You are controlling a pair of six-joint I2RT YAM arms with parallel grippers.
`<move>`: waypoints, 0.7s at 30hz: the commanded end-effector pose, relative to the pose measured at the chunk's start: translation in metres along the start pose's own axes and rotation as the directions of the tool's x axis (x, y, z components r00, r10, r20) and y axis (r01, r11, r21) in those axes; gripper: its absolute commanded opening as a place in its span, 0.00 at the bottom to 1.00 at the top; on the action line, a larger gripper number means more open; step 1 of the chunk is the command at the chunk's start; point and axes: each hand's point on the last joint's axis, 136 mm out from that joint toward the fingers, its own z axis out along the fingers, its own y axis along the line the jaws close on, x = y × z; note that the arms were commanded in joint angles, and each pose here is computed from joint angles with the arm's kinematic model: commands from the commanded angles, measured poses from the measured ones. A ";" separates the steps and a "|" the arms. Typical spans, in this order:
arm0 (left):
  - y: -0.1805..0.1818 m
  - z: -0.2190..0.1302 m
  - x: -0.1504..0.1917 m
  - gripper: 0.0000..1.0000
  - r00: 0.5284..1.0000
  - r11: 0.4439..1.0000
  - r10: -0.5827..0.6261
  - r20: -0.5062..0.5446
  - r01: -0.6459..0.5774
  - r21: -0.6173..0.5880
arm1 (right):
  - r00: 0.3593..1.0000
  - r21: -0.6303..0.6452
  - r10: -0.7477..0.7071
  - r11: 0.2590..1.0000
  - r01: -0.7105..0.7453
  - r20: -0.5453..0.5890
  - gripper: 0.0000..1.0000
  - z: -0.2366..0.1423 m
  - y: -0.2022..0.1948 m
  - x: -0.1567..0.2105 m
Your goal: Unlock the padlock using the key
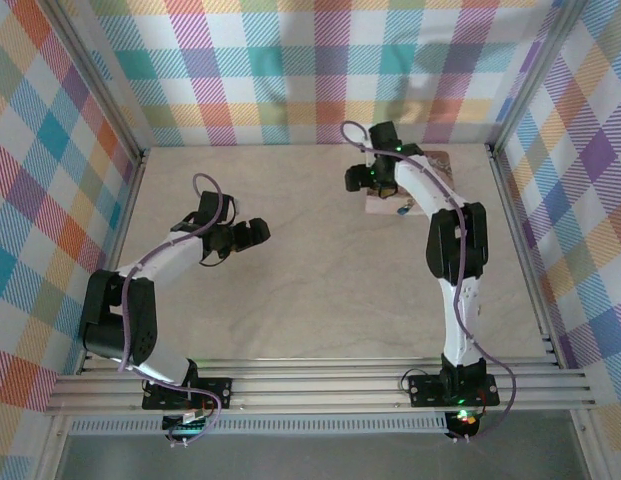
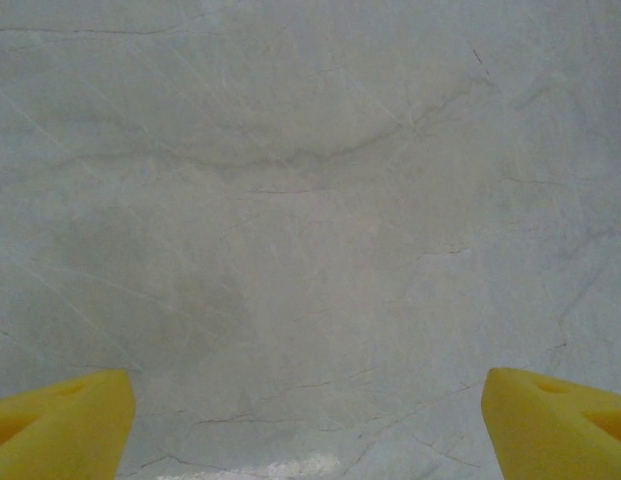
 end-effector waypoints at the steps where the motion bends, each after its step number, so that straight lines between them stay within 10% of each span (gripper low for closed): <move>1: -0.011 -0.002 -0.004 0.89 1.000 1.000 -0.009 -0.016 0.009 0.019 | 0.988 -0.144 0.015 0.989 -0.037 -0.152 0.81 0.007 0.058 0.049; 11: -0.010 -0.013 -0.009 0.89 0.994 0.994 -0.106 0.001 0.106 -0.010 | 0.991 -0.202 -0.133 0.971 0.127 -0.015 0.82 -0.047 0.135 0.025; 21: -0.053 -0.001 -0.011 0.87 0.993 0.987 -0.105 -0.049 0.110 0.115 | 0.982 -0.133 0.165 0.979 -0.153 0.086 0.83 -0.097 0.027 -0.010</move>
